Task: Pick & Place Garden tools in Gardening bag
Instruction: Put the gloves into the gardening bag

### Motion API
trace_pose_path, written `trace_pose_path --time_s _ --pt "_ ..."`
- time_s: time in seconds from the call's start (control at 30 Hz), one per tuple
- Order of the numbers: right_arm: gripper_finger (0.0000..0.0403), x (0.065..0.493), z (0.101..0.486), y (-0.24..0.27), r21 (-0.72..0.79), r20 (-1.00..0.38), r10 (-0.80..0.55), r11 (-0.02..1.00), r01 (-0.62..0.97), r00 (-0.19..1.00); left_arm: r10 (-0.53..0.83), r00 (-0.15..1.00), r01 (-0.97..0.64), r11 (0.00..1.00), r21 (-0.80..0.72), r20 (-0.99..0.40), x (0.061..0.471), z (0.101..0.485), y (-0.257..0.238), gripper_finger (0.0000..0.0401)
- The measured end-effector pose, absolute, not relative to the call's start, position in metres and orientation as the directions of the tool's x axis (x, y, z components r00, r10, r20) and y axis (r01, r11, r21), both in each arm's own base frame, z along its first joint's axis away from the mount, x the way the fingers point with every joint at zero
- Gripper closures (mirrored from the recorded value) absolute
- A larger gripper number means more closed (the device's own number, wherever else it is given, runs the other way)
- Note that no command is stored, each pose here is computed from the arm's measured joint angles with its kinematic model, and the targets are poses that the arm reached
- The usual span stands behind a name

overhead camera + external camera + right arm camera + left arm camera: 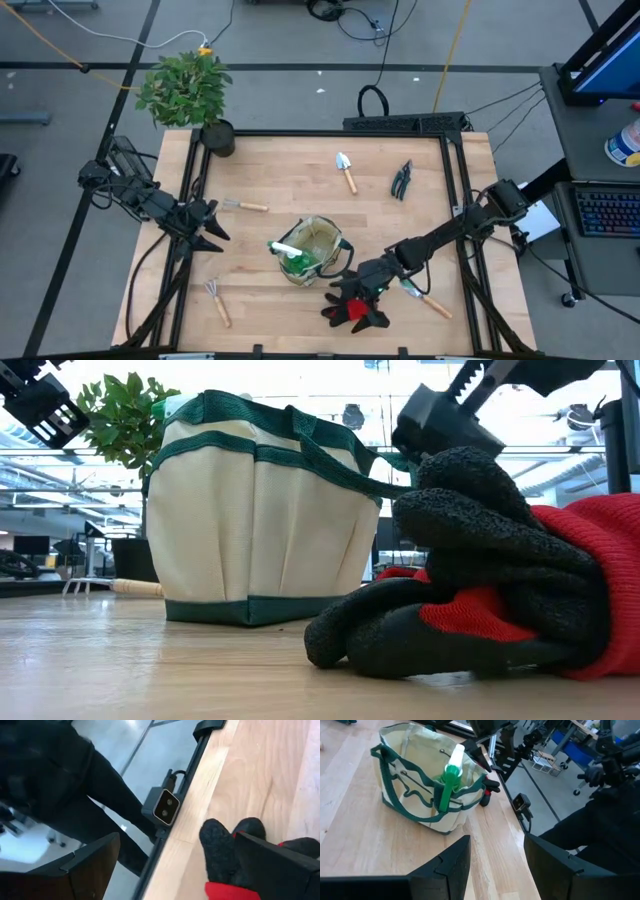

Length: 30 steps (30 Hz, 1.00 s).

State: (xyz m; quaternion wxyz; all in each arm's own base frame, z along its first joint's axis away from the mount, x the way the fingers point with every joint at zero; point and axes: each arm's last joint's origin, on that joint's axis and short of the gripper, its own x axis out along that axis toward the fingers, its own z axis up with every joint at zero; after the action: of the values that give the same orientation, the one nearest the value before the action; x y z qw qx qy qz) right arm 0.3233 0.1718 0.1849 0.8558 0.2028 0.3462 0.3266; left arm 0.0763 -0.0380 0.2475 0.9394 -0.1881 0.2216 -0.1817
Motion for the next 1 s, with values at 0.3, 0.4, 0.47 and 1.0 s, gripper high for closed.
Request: trace_pose_path --time_s 0.3,0.4,0.47,1.0 --pt "0.0014 0.320 0.179 0.170 0.676 -0.475 0.695 0.681 -0.283 0.540 -0.438 0.829 0.260 0.852 -0.454 -0.348 0.076 0.247 -0.038 0.0212" --pt "0.0014 0.320 0.179 0.170 0.674 -0.475 0.695 0.682 -0.284 0.539 -0.438 0.829 0.252 0.848 -0.467 -0.348 0.076 0.247 -0.038 0.0212" --pt "0.0014 0.320 0.179 0.169 0.673 -0.475 0.694 0.682 -0.284 0.541 -0.437 0.830 0.243 0.843 -0.480 -0.347 0.076 0.248 -0.038 0.0212" --pt "0.0014 0.320 0.191 0.150 0.731 -0.429 0.791 0.588 -0.347 0.436 -0.406 0.846 0.207 0.847 -0.489 -0.346 0.077 0.248 -0.038 0.0212"
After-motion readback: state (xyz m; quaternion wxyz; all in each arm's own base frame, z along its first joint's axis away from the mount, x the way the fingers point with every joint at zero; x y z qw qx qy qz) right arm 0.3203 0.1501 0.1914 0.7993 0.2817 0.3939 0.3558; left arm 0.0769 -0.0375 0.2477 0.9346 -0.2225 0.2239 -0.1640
